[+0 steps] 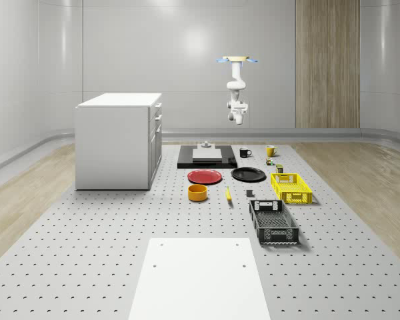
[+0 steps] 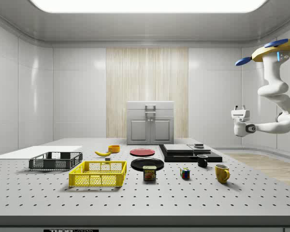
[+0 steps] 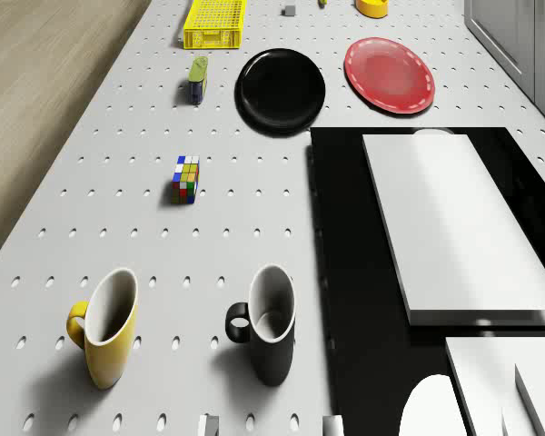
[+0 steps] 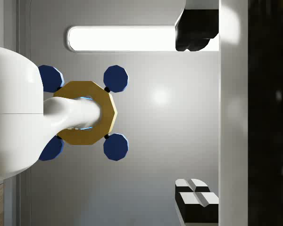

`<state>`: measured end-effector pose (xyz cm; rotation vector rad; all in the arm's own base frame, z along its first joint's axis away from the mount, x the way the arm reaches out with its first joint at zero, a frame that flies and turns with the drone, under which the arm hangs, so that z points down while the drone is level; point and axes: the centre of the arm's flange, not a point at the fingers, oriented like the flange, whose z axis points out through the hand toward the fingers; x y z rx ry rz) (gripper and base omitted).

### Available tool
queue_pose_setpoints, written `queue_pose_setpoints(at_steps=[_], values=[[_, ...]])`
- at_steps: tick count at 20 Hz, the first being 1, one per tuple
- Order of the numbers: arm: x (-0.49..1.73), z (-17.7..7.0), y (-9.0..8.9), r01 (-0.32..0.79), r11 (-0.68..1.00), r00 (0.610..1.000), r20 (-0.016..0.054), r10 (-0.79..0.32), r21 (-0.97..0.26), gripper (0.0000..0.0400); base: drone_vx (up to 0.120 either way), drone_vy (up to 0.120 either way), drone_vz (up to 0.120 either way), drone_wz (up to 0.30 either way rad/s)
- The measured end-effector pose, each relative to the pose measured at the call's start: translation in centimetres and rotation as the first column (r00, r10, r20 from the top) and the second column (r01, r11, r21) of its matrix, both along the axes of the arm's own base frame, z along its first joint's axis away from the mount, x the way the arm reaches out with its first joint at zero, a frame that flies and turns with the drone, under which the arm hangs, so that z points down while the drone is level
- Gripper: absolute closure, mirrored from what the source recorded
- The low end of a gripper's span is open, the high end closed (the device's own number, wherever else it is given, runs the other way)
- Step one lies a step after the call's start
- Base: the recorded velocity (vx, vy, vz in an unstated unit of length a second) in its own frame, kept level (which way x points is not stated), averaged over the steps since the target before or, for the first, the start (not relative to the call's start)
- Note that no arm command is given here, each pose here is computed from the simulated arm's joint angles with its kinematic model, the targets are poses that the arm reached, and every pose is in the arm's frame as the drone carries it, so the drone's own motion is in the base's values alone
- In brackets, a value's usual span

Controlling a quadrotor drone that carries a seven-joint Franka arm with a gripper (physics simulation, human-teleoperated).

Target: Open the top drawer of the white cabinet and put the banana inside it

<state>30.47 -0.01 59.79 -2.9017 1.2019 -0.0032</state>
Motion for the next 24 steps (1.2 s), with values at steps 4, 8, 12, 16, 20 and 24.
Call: queue_pose_setpoints(at_steps=[4, 8, 12, 16, 20, 24], values=[[-0.36, 3.0, 0.0, 0.0, 1.0, 1.0, 0.0032, 0.0, 0.0, 0.0, 0.0, 0.0, 0.0, 0.0], [-0.29, 5.6, 0.0, 0.0, 1.0, 1.0, 0.0063, 0.0, 0.0, 0.0, 0.0, 0.0, 0.0, 0.0], [-0.15, 7.5, 0.0, 0.0, 1.0, 1.0, 0.0094, 0.0, 0.0, 0.0, 0.0, -0.01, 0.0, 0.0], [-0.07, 8.5, 0.0, 0.0, 1.0, 1.0, 0.0125, 0.0, 0.0, 0.0, 0.12, -0.12, 0.0, 0.0], [-0.04, 9.0, -0.1, 0.001, 1.0, 1.0, 0.0154, -0.001, 0.015, 0.0, 0.12, -0.12, 0.0, 0.0], [0.02, 7.2, -5.8, -0.002, 0.81, 1.0, 0.0081, -0.003, 0.587, 0.0, 0.12, -0.12, 0.07, 0.0]])
